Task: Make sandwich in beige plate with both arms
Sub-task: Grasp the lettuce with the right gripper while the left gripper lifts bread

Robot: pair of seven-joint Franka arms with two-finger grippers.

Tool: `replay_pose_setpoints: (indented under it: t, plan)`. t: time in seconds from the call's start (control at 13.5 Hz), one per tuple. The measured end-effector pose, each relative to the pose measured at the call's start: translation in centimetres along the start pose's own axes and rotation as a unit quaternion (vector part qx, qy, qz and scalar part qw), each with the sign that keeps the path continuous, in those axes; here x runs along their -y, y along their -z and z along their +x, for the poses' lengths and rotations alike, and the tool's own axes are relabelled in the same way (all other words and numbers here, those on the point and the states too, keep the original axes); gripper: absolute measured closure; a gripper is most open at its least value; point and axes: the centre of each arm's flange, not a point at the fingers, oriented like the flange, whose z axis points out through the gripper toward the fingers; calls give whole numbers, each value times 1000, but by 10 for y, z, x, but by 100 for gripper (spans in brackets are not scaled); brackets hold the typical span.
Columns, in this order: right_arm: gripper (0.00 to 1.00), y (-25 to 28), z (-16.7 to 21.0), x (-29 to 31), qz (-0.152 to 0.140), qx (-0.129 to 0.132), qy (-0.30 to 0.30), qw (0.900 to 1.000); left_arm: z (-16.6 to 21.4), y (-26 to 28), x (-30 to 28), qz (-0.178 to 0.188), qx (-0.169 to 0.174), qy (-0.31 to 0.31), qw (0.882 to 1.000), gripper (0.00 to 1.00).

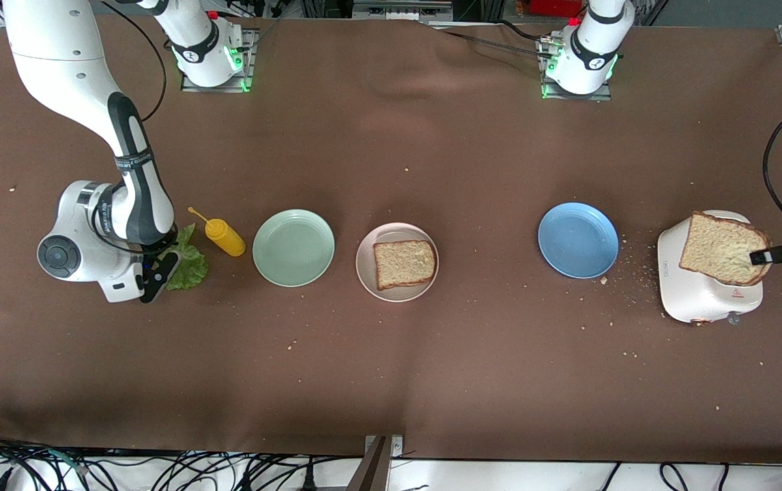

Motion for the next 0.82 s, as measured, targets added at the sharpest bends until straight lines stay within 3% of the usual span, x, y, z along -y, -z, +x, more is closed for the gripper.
replay_pose_setpoints:
  t: [0.15,0.22,0.44,0.67,0.74,0.82]
  plan:
    - [6,-4,0,2,1,1,-17,1000,1,-4,-10,-18,2,10,1000,92]
    - [15,-5,3,4,2,1,-22,1000,1,-6,-13,-20,5,10,1000,92]
    - [54,-4,13,11,3,3,-30,1000,1,-17,-33,-20,15,9,1000,92]
    - [87,-1,13,13,7,5,-32,999,1,-30,-60,-16,25,21,999,92]
    - [96,1,13,13,5,3,-33,999,1,-35,-68,-17,30,21,999,92]
    - [96,5,14,12,3,1,-33,999,2,-41,-75,-23,35,19,999,92]
